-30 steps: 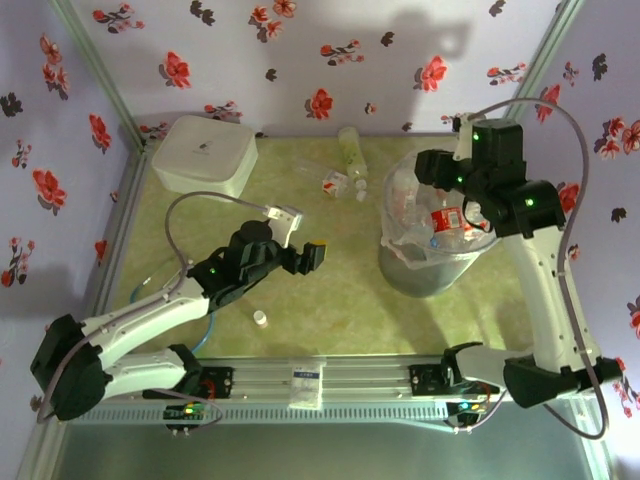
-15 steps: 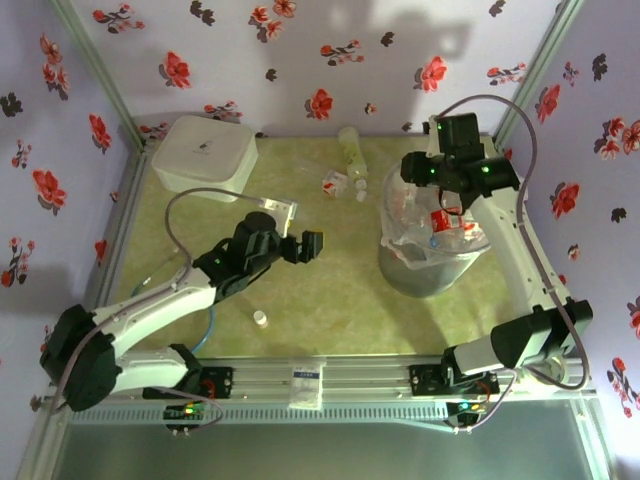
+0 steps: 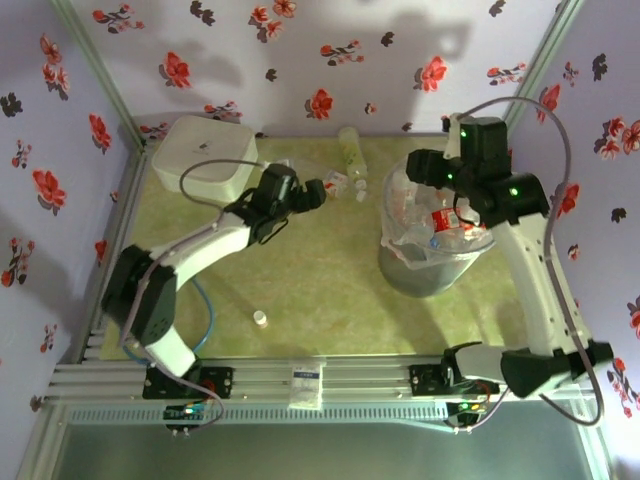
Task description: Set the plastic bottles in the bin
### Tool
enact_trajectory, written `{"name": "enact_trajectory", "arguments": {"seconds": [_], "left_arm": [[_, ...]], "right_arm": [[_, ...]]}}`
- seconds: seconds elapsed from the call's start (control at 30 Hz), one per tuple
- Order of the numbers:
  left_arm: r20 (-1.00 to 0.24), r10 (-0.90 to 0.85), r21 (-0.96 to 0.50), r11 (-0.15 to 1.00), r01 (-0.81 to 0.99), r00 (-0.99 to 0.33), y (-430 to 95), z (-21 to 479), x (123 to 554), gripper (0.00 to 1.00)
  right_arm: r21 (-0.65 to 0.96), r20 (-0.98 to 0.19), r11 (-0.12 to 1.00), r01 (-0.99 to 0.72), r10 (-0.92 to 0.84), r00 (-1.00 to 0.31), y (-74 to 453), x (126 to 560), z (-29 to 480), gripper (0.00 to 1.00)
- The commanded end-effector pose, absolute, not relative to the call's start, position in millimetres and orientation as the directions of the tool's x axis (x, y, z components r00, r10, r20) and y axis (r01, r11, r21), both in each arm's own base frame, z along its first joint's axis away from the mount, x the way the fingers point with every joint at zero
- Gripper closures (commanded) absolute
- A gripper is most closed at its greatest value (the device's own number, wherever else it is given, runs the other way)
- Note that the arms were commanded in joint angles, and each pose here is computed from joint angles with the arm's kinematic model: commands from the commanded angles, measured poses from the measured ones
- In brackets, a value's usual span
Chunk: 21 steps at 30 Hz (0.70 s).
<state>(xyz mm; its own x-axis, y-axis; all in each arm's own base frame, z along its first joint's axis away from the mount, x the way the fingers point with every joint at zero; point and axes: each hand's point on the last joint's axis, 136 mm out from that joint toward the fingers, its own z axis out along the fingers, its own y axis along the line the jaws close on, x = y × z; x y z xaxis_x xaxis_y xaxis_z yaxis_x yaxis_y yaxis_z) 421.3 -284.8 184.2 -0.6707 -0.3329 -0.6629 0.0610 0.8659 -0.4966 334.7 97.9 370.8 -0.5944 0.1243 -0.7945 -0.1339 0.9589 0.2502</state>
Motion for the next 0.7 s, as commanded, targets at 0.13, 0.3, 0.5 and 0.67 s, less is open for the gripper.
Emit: {"name": "enact_trajectory", "arguments": {"seconds": [0.13,0.3,0.5,0.67], "left_arm": [[-0.477,-0.455,-0.519,0.836,-0.177,-0.751,-316.0,142.9,470.9,0.08],[-0.400,-0.473,-0.502,0.830,-0.244,-0.785,-334.3,120.9,481.4,0.10],[-0.355,-0.479,-0.461,0.837,-0.296,-0.803,-348.3,89.3,485.6,0.10],[-0.356,-0.454,-0.446,0.850,-0.279,-0.817,-363.0,65.8,498.9,0.10]], "right_arm": [[0.250,-0.789,0.967,-0.048,0.175,-0.589,76.1,303.4,355.8,0.18],[0.228,-0.783,0.973,-0.025,0.168,-0.599,68.3,291.7,344.0,0.16],[0.228,-0.788,0.973,-0.024,0.170,-0.591,66.9,288.5,340.1,0.16],[0.237,-0.785,0.971,-0.025,0.176,-0.594,66.8,284.6,339.0,0.17]]}}
